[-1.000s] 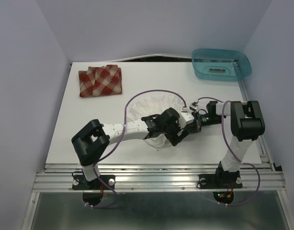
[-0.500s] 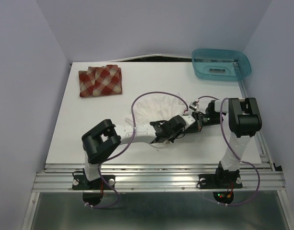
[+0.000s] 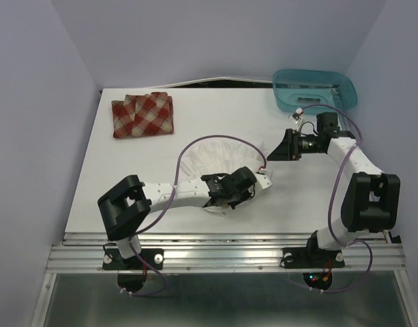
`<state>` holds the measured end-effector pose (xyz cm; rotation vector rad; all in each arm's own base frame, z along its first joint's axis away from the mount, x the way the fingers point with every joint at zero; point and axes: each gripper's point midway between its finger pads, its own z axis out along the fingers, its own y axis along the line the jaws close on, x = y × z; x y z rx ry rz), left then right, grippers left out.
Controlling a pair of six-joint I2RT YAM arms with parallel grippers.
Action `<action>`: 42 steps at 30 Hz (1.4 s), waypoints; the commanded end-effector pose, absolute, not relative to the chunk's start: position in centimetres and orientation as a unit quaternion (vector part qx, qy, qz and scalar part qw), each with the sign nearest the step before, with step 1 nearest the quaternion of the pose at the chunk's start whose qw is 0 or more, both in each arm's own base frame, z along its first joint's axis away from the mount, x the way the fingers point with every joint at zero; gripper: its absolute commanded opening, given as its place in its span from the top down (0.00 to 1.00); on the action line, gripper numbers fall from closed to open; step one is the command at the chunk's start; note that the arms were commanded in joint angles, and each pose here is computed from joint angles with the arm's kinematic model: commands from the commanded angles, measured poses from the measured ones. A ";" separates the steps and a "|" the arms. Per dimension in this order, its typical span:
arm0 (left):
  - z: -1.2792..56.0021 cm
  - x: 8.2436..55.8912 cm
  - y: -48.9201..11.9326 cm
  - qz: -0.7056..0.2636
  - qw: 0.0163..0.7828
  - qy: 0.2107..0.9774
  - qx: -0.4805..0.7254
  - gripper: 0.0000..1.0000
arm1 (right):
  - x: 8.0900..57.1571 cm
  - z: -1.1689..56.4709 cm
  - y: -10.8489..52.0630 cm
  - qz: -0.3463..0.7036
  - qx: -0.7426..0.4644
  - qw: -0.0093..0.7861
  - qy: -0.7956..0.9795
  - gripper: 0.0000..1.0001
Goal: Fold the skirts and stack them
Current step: Fold the skirt
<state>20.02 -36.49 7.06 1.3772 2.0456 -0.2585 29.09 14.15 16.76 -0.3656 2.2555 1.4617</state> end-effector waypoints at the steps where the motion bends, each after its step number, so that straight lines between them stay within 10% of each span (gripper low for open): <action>1: 8.3 16.5 -36.3 -0.133 0.297 0.745 0.583 1.00 | 37.5 19.4 12.6 0.458 -0.103 0.320 0.823 0.31; 15: 8.4 10.8 -34.8 -0.196 0.183 0.697 0.665 1.00 | 42.4 11.1 25.6 0.431 -0.259 0.221 0.835 0.41; 27: 13.4 13.8 -35.6 -0.147 0.193 0.657 0.714 1.00 | 31.4 5.3 30.7 0.481 -0.322 0.074 0.812 0.63; 42: 13.2 18.4 -35.7 -0.086 0.204 0.601 0.768 1.00 | 24.9 6.5 32.3 0.541 -0.329 0.002 0.774 0.65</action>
